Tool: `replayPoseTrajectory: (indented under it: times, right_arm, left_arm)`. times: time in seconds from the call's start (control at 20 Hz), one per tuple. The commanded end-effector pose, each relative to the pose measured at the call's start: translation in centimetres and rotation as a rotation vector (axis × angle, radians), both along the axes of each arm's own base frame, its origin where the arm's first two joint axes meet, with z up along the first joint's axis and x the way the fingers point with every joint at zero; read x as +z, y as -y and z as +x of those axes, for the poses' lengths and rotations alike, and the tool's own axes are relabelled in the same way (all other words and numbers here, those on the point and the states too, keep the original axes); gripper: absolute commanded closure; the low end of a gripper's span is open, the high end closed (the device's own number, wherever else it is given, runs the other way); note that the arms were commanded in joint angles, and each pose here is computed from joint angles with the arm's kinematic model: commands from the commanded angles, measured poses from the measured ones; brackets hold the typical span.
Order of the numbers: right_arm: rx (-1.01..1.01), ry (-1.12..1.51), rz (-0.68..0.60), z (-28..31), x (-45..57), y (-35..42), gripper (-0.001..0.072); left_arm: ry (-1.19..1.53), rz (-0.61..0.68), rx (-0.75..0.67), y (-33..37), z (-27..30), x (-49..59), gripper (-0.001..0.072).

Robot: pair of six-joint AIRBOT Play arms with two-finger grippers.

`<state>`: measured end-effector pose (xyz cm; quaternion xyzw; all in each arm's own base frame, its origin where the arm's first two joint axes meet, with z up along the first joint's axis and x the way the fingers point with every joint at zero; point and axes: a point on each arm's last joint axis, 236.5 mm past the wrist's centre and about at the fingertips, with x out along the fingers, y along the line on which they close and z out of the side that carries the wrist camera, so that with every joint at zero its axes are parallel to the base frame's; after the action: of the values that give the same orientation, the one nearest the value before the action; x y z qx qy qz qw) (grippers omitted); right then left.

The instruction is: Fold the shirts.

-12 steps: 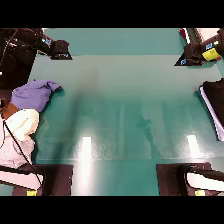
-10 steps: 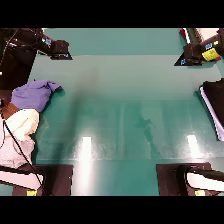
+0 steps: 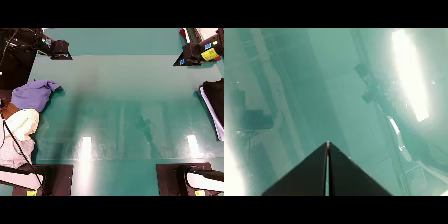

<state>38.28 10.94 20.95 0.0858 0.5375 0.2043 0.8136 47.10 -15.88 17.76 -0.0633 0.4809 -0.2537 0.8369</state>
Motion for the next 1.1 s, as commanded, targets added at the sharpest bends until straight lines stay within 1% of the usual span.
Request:
replayPoseTrajectory:
  times: [0.0,0.1,0.15,0.2,0.25,0.3,0.35,0.4,0.45,0.5,0.6,0.7,0.85,1.05]
  right_arm:
    - [0.005,0.0,0.007,-0.1,0.1,-0.2,0.0693]
    - [0.005,0.001,0.007,-0.1,0.1,-0.2,0.0693]
    - [0.004,0.001,0.007,-0.1,0.1,-0.2,0.0693]
    - [0.005,0.001,0.007,-0.1,0.1,-0.2,0.0693]
    - [0.005,0.001,0.007,-0.1,0.1,-0.2,0.0693]
    - [0.005,0.001,0.007,-0.1,0.1,-0.2,0.0693]
    - [0.005,0.001,0.007,-0.1,0.1,-0.2,0.0693]
    - [0.005,0.001,0.007,-0.1,0.1,-0.2,0.0693]
    - [0.005,0.001,0.007,-0.1,0.1,-0.2,0.0693]
    - [0.004,0.002,0.008,0.0,0.1,-0.2,0.0693]
    - [0.004,0.001,0.007,0.0,0.1,-0.2,0.0693]
    - [0.005,0.0,0.007,-0.1,0.1,-0.2,0.0693]
    - [0.005,0.0,0.007,-0.1,0.1,-0.2,0.0693]
    - [0.005,0.0,0.007,-0.1,0.1,-0.2,0.0693]
  left_arm:
    - [0.007,-0.005,0.003,0.0,0.1,0.1,0.0682]
    - [0.057,-0.014,0.023,0.0,1.3,0.7,0.0682]
    - [0.068,0.021,0.036,-0.8,1.7,0.4,0.0681]
    - [0.063,0.094,0.067,-2.5,1.9,-0.4,0.0546]
    - [0.029,0.189,0.137,-5.1,1.9,-1.7,0.02]
    - [-0.018,0.298,0.215,-8.1,1.6,-3.2,0.0132]
    - [-0.072,0.441,0.262,-11.5,0.8,-5.0,0.0133]
    - [-0.117,0.557,0.295,-14.3,0.0,-6.5,0.0132]
    - [-0.155,0.651,0.32,-16.4,-0.7,-8.1,0.0132]
    - [-0.181,0.709,0.324,-17.7,-1.0,-9.7,0.0131]
    - [-0.206,0.761,0.321,-18.7,-1.4,-12.9,0.0131]
    - [-0.22,0.79,0.345,-19.4,-1.8,-15.8,0.0131]
    - [-0.237,0.866,0.374,-21.2,-2.7,-18.4,0.0131]
    - [-0.224,0.896,0.354,-21.7,-3.1,-21.0,0.0132]
